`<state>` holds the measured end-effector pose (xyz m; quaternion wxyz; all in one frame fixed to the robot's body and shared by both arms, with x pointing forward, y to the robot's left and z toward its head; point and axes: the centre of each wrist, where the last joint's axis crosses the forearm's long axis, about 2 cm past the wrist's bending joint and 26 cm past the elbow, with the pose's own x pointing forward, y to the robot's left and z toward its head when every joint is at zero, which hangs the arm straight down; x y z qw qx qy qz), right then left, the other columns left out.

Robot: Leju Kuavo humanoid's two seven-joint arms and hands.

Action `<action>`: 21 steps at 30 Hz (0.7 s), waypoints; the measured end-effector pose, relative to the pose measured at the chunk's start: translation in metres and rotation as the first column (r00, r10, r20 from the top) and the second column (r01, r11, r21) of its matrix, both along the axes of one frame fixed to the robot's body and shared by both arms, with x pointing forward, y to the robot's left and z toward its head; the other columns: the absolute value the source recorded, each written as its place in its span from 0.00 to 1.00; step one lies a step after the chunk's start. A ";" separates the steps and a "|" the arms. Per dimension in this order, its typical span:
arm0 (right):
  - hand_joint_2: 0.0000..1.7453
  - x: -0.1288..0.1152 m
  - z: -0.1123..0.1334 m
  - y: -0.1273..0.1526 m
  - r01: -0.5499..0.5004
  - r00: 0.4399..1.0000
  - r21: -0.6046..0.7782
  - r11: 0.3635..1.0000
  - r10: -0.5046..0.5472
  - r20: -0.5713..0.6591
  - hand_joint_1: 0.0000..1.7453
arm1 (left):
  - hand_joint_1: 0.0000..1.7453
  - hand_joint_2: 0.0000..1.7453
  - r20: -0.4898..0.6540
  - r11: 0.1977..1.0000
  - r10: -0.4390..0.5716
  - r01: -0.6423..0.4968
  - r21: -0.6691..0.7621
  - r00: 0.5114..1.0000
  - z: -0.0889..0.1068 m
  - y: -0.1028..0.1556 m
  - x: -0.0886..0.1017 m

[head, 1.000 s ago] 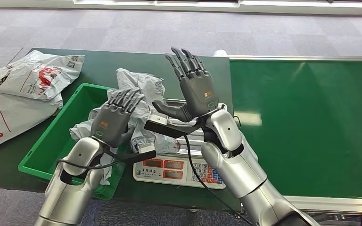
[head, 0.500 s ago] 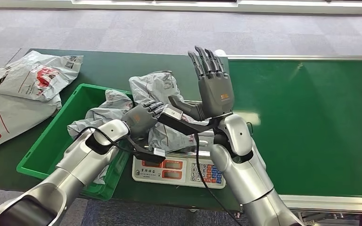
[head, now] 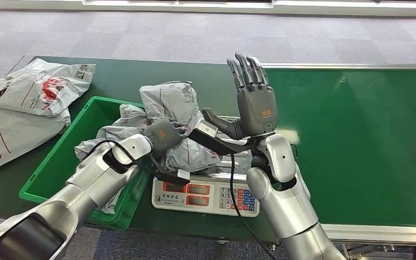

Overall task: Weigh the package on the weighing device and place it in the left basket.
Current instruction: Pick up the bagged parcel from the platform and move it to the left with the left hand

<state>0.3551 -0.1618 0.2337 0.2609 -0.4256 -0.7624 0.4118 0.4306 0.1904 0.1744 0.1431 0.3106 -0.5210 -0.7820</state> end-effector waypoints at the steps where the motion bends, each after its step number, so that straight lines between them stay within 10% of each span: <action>1: 0.00 -0.001 -0.001 -0.001 0.004 1.000 0.000 1.000 -0.004 -0.002 0.00 | 1.00 1.00 0.041 1.000 0.006 -0.005 -0.019 0.999 0.002 0.000 0.000; 9: 0.00 -0.017 -0.016 -0.012 0.052 0.998 0.011 0.999 -0.052 -0.019 0.00 | 1.00 1.00 0.413 0.970 0.167 -0.074 -0.232 0.895 0.059 0.007 0.003; 21: 0.00 -0.025 -0.020 -0.017 0.073 0.997 0.013 0.997 -0.073 -0.022 0.00 | 1.00 1.00 0.459 0.865 0.377 -0.129 -0.485 0.804 0.117 0.050 -0.003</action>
